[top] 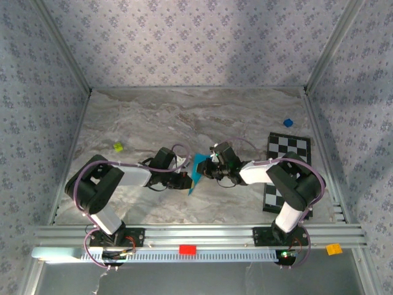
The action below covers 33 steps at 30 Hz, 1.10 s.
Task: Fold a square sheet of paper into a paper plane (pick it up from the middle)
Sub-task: Fold the wing for the fifth time at the center of the table.
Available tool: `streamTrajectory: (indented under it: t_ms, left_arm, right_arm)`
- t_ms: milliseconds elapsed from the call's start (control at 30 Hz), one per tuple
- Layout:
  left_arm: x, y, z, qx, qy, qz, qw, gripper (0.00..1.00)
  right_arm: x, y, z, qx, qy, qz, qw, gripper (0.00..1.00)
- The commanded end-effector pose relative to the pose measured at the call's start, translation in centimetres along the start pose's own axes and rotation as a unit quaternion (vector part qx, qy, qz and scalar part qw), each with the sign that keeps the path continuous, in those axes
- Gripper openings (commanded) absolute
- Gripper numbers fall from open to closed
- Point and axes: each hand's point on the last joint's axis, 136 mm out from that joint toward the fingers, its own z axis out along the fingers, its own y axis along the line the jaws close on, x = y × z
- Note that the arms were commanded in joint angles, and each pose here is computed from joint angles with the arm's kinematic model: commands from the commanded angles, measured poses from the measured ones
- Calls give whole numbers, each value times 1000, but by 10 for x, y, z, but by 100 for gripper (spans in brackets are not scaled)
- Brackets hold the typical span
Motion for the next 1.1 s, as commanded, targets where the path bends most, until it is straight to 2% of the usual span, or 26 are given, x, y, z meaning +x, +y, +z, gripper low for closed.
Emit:
streamTrajectory:
  t_ms: [0,433,600,800,1067]
  left_arm:
    - [3,-4,-1,8,1,7,1000,0]
    - [14,18,9,-33,39,-6,999,0]
    - [16,20,13,-37,49,-7,998,0]
    - [21,25,16,-44,59,-15,997,0]
    - [23,26,16,-45,63,-16,997,0]
  right_arm:
    - [2,-16,0,24,-2,18,1000,12]
    - [2,7,-18,-8,-18,-1,1000,14]
    - [6,19,-9,-12,-1,-10,1000,14]
    - [-2,-1,1,24,-18,16,999,13]
    - [-5,-18,4,30,-17,32,999,12]
